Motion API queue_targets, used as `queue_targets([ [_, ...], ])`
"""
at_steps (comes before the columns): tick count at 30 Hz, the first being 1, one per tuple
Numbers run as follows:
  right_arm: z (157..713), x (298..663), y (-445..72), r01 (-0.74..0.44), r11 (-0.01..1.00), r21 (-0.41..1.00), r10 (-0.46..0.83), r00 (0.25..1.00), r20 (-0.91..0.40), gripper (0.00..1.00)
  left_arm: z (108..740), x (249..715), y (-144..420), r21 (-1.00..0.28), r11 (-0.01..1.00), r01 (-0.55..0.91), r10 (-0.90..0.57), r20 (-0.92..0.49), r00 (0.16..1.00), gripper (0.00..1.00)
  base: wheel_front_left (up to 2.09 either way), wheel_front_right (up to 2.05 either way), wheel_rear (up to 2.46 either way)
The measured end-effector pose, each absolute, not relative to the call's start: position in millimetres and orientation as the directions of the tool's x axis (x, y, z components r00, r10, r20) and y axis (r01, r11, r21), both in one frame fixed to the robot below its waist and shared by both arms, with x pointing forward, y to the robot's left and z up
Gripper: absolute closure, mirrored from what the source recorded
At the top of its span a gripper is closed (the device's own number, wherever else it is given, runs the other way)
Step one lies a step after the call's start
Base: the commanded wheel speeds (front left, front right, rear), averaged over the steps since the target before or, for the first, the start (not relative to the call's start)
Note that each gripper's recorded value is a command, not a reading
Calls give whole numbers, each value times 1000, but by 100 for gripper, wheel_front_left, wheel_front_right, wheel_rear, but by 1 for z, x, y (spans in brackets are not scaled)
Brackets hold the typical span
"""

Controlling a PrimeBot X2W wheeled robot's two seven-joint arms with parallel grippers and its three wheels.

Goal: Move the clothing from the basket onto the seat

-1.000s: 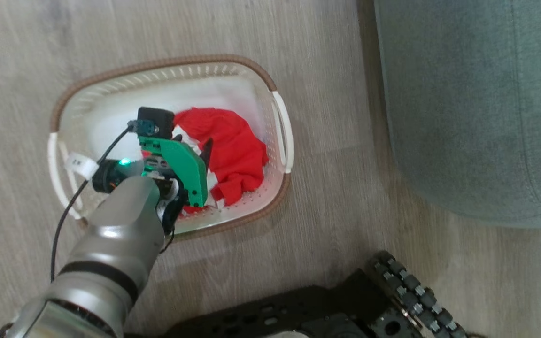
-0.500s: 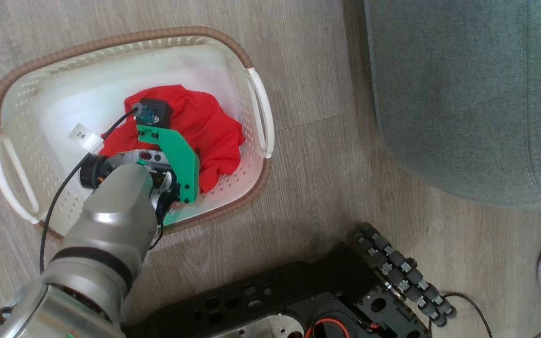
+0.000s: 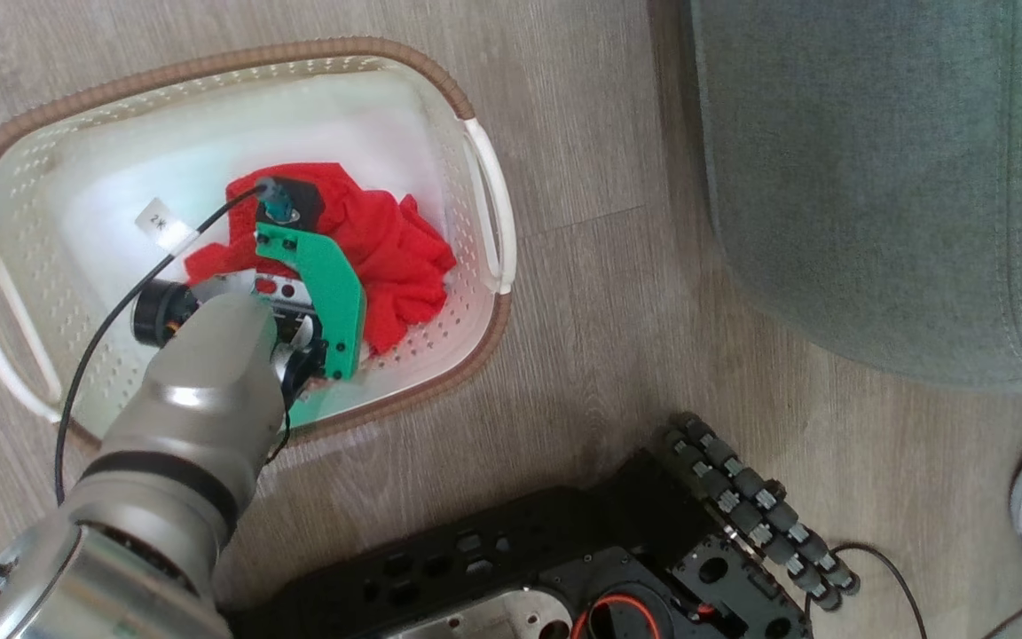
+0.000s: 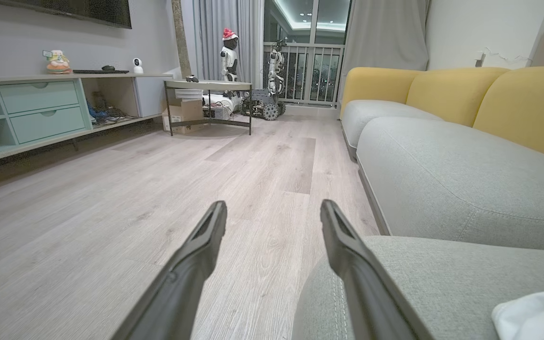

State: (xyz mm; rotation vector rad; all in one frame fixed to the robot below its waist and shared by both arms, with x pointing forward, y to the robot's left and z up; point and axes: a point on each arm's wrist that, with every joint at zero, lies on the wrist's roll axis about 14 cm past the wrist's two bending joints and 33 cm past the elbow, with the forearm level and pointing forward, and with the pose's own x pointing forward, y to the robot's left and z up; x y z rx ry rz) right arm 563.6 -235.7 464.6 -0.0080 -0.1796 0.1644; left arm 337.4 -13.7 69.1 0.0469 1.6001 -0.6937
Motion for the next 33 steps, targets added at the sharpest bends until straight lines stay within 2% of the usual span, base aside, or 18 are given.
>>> queue_targets([
  [5, 469, 563, -234, -166, 986, -18, 166, 968, 186, 0, 75, 343, -15, -407, 805, 433, -382, -912, -146, 100, 0, 0, 0],
  [15, 492, 561, -232, -165, 986, -7, 162, 959, 232, 0, 98, 370, -21, -416, 797, 438, -458, -889, -11, 100, 0, 0, 0],
  [23, 532, 550, -231, -161, 987, -5, 155, 942, 297, 0, 137, 385, -20, -418, 817, 396, -510, -844, 163, 100, 0, 0, 0],
  [33, 566, 508, -234, -138, 990, 36, 120, 942, 314, 0, 220, 393, -24, -420, 799, 431, -584, -713, 388, 100, 0, 0, 0],
])
